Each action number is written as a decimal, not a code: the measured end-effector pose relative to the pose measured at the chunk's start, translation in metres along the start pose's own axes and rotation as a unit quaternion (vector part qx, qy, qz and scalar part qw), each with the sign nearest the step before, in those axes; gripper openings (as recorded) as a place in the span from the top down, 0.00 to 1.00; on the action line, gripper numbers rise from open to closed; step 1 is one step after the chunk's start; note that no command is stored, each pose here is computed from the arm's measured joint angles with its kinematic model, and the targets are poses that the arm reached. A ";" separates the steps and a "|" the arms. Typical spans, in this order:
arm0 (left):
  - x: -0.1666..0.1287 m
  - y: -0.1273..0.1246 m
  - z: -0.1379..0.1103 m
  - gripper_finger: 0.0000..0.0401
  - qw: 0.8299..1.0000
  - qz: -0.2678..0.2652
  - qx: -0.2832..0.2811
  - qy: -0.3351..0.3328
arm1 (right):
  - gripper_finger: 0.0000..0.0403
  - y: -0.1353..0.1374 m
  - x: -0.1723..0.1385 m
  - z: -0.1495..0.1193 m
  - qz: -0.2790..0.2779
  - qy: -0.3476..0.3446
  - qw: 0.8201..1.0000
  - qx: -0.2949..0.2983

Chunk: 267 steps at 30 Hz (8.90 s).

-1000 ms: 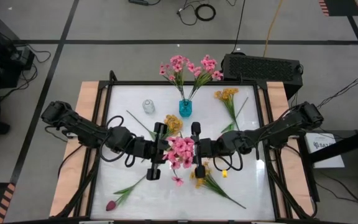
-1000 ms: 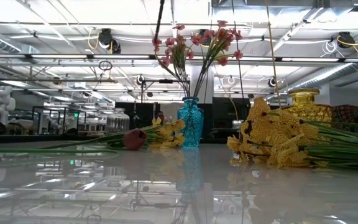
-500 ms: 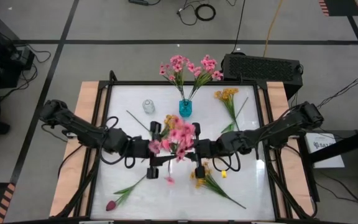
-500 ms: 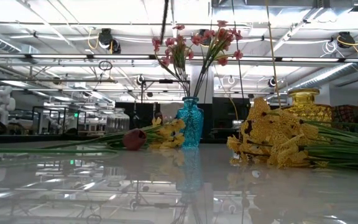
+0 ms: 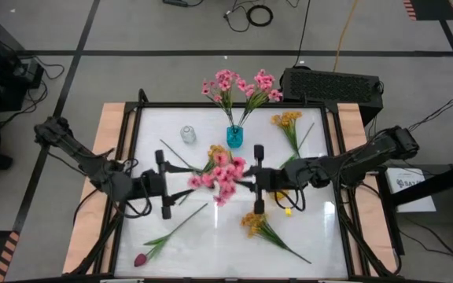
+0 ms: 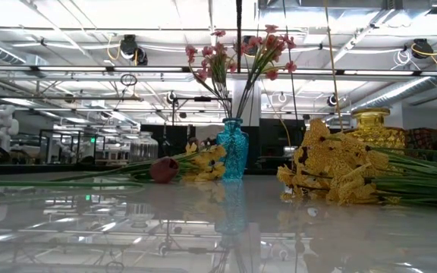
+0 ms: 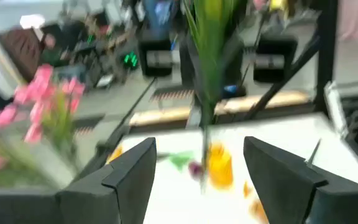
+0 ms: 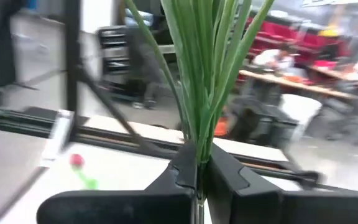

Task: Sort flowers into vase by color
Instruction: Put the pink flowers into the blue vase

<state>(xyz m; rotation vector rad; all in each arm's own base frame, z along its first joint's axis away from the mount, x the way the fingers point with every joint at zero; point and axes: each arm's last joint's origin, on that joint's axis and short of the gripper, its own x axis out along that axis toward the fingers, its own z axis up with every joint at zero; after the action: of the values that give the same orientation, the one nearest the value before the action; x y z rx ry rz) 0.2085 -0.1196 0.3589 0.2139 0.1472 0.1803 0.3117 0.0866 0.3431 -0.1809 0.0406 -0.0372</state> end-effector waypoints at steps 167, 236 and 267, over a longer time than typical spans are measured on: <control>0.025 0.003 -0.069 0.38 0.965 0.104 0.033 0.238 | 0.09 -0.167 0.020 -0.072 -0.091 0.155 0.982 0.063; 0.078 0.025 -0.039 0.38 0.984 0.129 0.077 0.098 | 1.00 -0.097 0.016 -0.044 -0.204 0.162 0.964 -0.055; 0.083 0.037 -0.044 0.38 0.977 0.146 0.098 0.123 | 0.81 -0.132 0.008 -0.064 -0.255 0.227 0.940 0.014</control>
<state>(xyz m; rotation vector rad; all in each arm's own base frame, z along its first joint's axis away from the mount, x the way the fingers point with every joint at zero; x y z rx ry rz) 0.2757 -0.0594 0.3141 0.4102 0.3803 0.4873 0.3129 -0.0552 0.3039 -0.1476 0.4541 -0.5980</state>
